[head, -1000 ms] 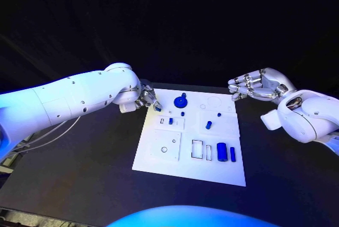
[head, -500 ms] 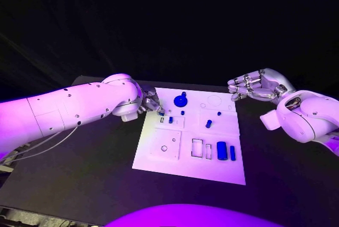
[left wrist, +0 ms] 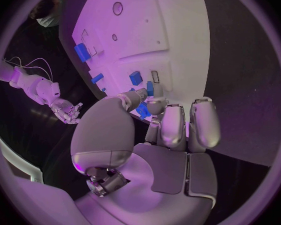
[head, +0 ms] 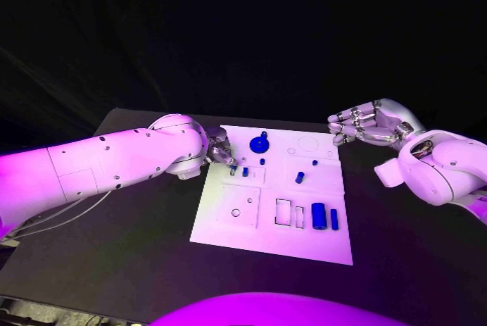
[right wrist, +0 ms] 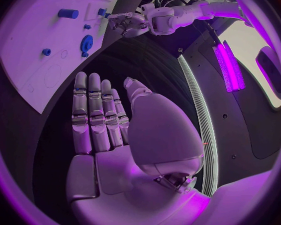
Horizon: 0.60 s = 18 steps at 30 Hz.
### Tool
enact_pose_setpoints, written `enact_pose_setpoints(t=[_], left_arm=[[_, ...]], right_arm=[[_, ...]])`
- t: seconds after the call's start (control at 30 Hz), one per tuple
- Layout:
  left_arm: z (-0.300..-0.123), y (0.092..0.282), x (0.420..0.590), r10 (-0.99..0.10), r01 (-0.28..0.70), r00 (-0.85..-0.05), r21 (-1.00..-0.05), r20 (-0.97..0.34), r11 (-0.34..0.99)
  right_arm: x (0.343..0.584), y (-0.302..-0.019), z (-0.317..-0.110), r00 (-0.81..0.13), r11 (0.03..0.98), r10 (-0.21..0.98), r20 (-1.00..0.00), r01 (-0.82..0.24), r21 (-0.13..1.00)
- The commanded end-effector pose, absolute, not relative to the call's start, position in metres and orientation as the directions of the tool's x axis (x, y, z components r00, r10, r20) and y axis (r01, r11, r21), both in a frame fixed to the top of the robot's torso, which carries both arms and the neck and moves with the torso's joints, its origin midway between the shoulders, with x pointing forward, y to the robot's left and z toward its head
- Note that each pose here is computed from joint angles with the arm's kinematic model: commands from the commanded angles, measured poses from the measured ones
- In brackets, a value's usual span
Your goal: Assemble the parts on the task board
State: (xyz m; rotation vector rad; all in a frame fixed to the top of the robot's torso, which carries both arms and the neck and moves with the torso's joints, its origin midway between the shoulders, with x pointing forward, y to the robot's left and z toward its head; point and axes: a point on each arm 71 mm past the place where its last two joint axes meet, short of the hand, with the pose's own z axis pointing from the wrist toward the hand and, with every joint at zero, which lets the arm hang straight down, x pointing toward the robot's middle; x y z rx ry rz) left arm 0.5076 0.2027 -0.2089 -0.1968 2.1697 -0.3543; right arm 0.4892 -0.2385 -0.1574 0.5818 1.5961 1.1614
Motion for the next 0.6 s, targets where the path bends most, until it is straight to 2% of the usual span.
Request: enact_pose_setpoints(t=[0.03, 0.6], left_arm=[[-0.2097, 0.2023, 0.5076, -0.230, 0.007, -0.582, -0.288, -0.780, 0.958], [-0.2151, 0.2038, 0.5049, -0.175, 0.014, -0.637, -0.238, -0.750, 0.971]], right_arm=[[0.4890, -0.2384, -0.1574, -0.355, 0.411, 0.820, -0.449, -0.180, 0.894], [0.4888, -0.2363, -0.1580, -0.366, 0.405, 0.819, -0.442, -0.177, 0.897]])
